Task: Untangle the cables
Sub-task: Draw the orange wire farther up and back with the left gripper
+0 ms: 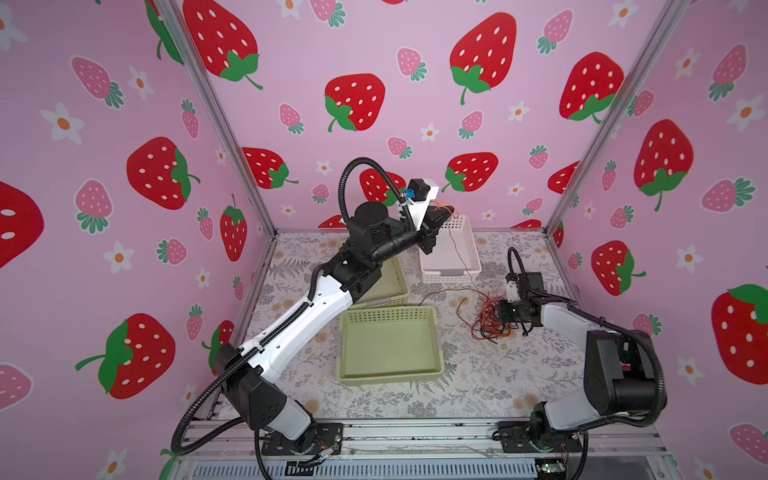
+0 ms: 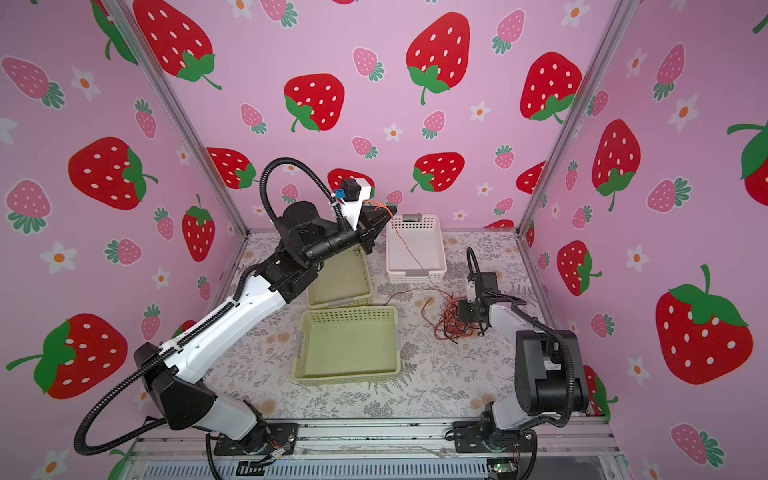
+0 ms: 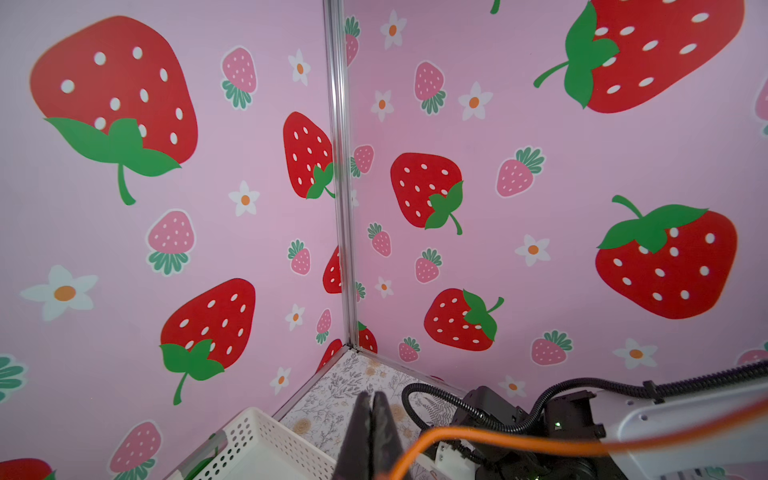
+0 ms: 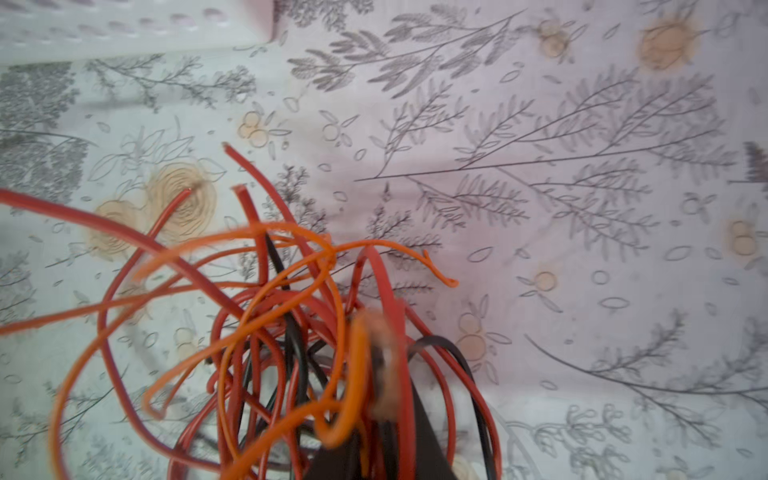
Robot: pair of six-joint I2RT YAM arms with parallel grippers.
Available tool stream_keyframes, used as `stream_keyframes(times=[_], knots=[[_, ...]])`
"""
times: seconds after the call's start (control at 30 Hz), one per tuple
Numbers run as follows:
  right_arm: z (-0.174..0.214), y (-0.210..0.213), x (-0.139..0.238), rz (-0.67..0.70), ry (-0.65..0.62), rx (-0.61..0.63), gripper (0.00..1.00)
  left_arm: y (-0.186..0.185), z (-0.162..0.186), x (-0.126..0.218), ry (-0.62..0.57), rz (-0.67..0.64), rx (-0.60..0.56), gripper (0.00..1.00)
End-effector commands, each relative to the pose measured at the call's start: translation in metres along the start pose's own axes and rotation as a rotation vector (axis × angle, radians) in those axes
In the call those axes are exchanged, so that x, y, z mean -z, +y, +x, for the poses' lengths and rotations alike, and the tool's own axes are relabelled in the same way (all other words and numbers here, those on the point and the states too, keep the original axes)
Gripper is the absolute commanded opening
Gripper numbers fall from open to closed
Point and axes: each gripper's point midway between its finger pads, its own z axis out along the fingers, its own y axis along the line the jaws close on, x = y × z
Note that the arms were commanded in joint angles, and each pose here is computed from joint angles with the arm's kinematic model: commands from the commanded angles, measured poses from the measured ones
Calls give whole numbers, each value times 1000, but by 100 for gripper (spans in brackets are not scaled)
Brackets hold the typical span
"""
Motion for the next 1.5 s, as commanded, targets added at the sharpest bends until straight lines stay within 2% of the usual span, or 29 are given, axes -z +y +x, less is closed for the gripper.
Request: stream_keyframes(times=[0.0,0.47,0.57,0.97,1.47], knots=[[-1,-22,-4,62,27,11,16,10,-49,22,-89,-47,-61,0],[4,-65,-17,158,54,-59,16,57,-80,71,-110,-212,-124,0],[3,-68,-18,154,51,-73,17,71,-83,84,-108,-248,-110,0],[9,-83,-27,169,72,-111,18,96,-96,123,-117,-373,-132,0],[20,-118,-36,213,97,-193,18,109,-110,152,-121,-435,-162,0]])
